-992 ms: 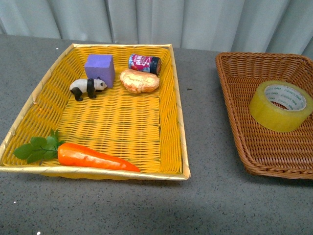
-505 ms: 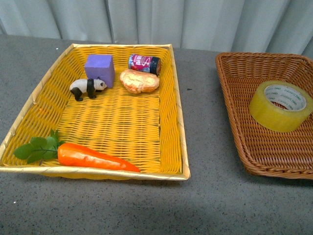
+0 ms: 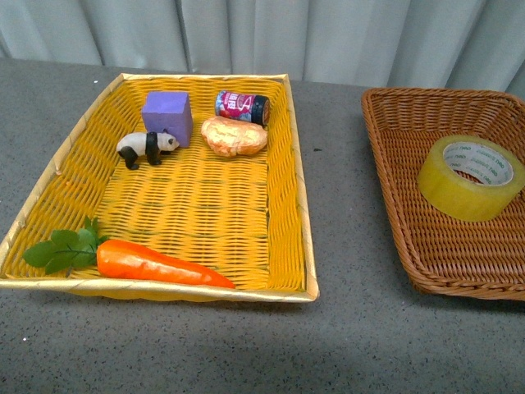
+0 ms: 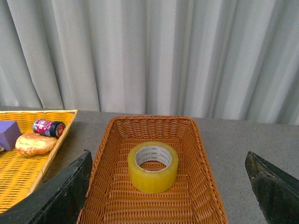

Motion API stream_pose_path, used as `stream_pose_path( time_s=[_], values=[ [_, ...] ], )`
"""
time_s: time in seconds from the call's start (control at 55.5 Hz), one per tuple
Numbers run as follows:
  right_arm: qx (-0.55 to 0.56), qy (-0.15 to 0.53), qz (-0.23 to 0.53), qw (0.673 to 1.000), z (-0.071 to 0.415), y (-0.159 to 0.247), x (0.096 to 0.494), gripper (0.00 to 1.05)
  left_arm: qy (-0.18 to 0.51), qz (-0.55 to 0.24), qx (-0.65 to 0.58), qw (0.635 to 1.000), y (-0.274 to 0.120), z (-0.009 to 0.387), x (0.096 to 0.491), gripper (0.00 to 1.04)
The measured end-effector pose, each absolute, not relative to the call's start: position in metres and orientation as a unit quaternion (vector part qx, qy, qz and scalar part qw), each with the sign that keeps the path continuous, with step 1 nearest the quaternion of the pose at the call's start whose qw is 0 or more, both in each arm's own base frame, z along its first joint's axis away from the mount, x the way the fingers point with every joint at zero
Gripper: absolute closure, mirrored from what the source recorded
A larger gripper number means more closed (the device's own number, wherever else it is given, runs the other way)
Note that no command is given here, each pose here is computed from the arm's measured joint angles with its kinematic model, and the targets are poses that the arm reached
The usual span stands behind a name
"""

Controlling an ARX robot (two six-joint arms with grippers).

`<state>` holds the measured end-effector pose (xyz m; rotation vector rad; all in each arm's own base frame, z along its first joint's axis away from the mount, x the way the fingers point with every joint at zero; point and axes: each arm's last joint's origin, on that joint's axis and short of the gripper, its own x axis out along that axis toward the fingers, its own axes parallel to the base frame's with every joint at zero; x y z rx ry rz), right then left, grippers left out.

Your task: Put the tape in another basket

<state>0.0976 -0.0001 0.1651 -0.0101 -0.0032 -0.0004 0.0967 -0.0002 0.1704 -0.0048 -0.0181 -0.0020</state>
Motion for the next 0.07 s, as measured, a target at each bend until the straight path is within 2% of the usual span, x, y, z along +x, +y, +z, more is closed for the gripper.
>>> stream_pose_path(
  time_s=[0.072],
  values=[
    [-0.005,-0.002,0.000,1.000,0.1651,-0.0001,0.0976,0.09,-0.009,-0.001,-0.002,1.000,-0.0002,0.1704,0.0967,0.07]
  ],
)
